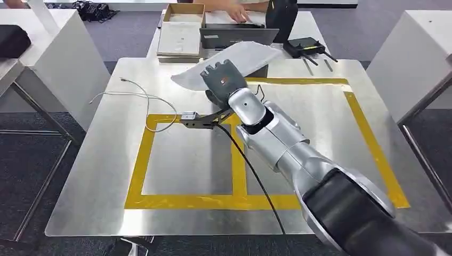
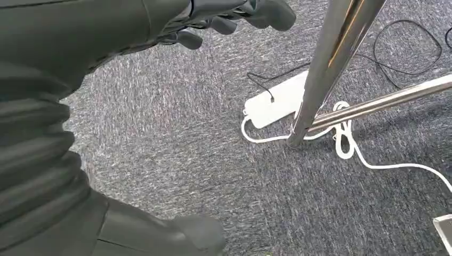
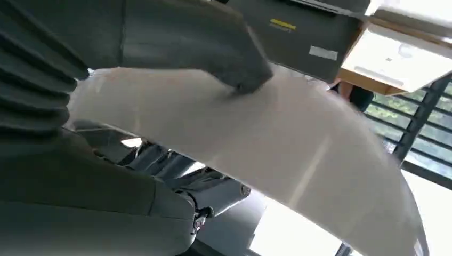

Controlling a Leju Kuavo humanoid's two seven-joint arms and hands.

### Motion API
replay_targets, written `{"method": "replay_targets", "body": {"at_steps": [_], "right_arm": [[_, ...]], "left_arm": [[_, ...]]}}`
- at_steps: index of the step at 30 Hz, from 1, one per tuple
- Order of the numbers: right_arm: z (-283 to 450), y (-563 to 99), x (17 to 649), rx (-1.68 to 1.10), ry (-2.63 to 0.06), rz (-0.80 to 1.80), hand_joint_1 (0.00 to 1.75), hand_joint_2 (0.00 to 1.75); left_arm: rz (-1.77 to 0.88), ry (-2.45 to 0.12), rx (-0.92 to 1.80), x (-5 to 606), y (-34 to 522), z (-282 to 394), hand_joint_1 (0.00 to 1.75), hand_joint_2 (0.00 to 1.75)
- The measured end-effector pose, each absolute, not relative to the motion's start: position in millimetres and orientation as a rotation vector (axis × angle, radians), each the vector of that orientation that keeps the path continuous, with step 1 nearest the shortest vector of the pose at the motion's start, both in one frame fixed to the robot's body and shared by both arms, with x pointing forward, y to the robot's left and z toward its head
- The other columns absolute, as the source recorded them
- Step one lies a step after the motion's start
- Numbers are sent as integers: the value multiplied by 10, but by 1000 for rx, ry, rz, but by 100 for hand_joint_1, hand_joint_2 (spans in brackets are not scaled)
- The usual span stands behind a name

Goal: Take the parts from the cabinet and place them on the table.

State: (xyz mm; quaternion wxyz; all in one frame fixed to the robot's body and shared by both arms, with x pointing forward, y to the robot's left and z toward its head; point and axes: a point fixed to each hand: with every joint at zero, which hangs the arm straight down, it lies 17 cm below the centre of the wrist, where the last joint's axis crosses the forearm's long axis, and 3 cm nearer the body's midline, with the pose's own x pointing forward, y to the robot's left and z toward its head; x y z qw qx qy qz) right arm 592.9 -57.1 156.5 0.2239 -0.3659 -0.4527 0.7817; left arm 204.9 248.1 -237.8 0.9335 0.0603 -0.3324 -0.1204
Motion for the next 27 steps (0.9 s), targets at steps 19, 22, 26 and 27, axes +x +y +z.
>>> {"method": "replay_targets", "body": {"at_steps": [19,22,26,27], "right_arm": [[1663,-729,6020,-1048,-1343,2081,0,0],[1710,-763,6045,-1053,-1371,2056,0,0],[1864,-812,6108,-1073,-1423,2012,0,0],[1887,-827,6121,-1073,-1427,2002,0,0]], "left_arm": [[-217,-621,153,1975,2575,-2437,0,175],[-211,-610,158,1956,2610,-2449,0,175],[-202,-600,168,1912,2683,-2467,0,175],[-202,-598,169,1899,2692,-2471,0,175]]}}
